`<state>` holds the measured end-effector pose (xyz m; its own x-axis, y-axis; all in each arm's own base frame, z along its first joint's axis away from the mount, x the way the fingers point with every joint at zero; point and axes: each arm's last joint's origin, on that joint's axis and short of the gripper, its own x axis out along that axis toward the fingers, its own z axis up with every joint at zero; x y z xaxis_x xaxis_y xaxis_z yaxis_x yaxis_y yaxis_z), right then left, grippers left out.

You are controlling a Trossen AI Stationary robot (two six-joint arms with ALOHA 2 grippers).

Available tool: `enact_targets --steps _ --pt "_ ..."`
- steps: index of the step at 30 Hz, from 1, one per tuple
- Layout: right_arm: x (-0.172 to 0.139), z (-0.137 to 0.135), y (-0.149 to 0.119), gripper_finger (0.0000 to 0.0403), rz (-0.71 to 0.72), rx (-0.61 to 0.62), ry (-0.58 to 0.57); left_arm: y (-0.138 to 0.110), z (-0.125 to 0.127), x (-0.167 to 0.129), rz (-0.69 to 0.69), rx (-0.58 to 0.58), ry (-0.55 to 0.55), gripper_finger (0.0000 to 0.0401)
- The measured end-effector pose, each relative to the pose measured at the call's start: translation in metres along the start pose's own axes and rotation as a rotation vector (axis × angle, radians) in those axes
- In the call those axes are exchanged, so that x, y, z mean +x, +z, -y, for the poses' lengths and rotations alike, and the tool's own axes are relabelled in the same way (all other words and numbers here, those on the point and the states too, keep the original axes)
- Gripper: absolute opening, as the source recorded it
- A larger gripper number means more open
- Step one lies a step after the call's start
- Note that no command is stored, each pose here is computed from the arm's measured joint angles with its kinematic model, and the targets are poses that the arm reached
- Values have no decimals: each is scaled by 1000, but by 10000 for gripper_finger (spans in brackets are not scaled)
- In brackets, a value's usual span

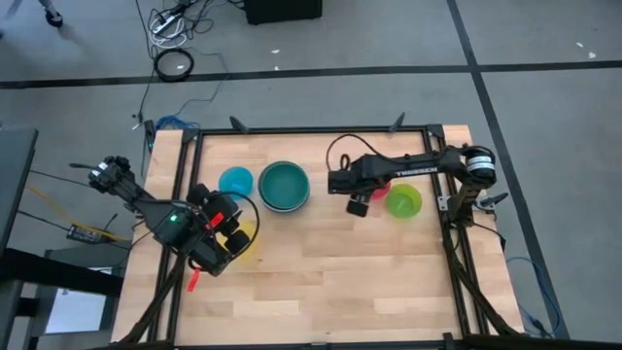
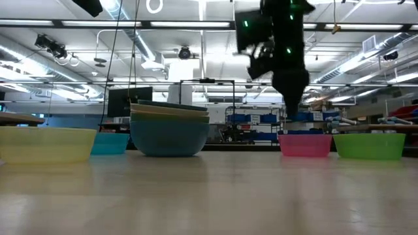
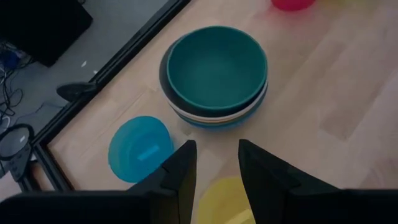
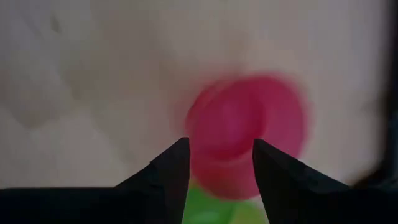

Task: Nest bowls inside each other
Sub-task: Stack the red bowl on top of the dark blue bowl

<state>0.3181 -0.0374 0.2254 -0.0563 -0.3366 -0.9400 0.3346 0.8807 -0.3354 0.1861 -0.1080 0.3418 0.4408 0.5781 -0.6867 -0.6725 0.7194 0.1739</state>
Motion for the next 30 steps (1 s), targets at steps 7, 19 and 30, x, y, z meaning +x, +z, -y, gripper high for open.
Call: enact_targets --steps 7,19,30 --pt "40 2 -11 167 -59 49 74 -3 1 -3 6 12 -13 128" --pt "69 9 -6 153 52 93 103 -3 1 -3 14 9 -11 128" --pt "73 14 -4 9 68 75 149 -2 1 -3 32 9 -6 128"
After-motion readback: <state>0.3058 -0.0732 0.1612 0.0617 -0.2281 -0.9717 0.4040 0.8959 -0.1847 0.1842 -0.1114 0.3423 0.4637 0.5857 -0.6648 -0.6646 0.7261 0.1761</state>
